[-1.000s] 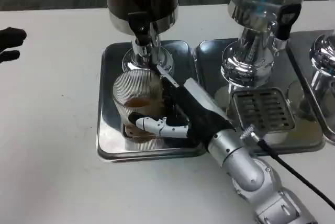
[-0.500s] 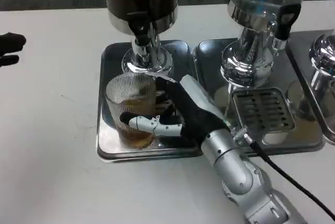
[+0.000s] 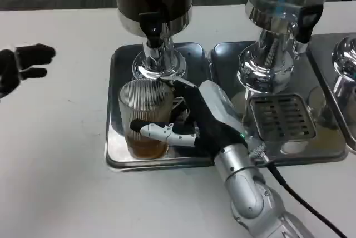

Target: Grasp the cup under the faucet to collect the drink, then remove the cup.

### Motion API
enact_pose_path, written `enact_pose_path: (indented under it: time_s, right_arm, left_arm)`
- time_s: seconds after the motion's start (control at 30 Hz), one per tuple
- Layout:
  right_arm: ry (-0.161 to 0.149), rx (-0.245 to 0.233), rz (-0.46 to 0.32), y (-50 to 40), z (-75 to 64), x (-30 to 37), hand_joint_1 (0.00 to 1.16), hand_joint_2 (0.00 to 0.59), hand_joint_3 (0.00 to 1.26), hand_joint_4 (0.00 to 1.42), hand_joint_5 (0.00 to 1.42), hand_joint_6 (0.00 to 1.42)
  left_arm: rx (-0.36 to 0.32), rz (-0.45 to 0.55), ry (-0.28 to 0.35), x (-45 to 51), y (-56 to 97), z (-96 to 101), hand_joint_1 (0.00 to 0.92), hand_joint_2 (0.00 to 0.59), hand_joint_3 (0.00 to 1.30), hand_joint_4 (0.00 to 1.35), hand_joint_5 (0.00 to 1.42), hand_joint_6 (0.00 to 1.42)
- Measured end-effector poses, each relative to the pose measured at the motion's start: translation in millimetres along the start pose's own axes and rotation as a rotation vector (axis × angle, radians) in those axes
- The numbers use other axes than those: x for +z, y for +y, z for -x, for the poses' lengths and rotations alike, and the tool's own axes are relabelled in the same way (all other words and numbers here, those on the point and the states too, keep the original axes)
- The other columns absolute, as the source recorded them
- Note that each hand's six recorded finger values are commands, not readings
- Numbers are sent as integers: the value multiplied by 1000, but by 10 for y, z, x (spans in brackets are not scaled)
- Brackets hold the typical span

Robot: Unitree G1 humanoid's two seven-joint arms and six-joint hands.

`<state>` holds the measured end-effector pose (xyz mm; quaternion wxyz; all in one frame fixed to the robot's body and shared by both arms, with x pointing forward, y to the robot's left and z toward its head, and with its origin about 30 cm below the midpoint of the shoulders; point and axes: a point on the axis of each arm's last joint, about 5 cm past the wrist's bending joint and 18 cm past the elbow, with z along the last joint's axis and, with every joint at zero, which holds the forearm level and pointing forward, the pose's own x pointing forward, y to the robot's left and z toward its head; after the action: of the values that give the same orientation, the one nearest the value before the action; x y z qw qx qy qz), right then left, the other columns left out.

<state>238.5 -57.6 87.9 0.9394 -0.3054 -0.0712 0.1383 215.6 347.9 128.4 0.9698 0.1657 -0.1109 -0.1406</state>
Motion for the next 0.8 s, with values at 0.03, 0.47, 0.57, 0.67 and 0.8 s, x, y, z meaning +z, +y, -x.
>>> enact_pose_path:
  time_s: [0.03,0.47,0.57,0.67,0.8]
  right_arm:
    - [2,-7,-2,5,7,-4,640,212,389,592,746,1060]
    - [24,-89,-10,44,60,-43,672,213,470,679,843,1178]
    - [29,-107,-13,54,79,-57,676,213,478,688,858,1196]
    - [30,-118,-14,64,95,-67,677,213,482,689,861,1199]
    - [34,-143,-10,70,119,-86,676,223,491,703,862,1215]
  left_arm:
    - [-22,8,4,-6,-24,-35,0,131,390,234,207,275]
    - [-200,43,38,-47,-252,-395,0,131,366,205,190,261]
    - [-207,44,50,-61,-266,-398,0,131,364,205,190,260]
    - [-209,48,60,-76,-274,-391,0,131,363,205,190,260]
    - [-209,49,65,-84,-277,-385,0,129,362,204,190,260]
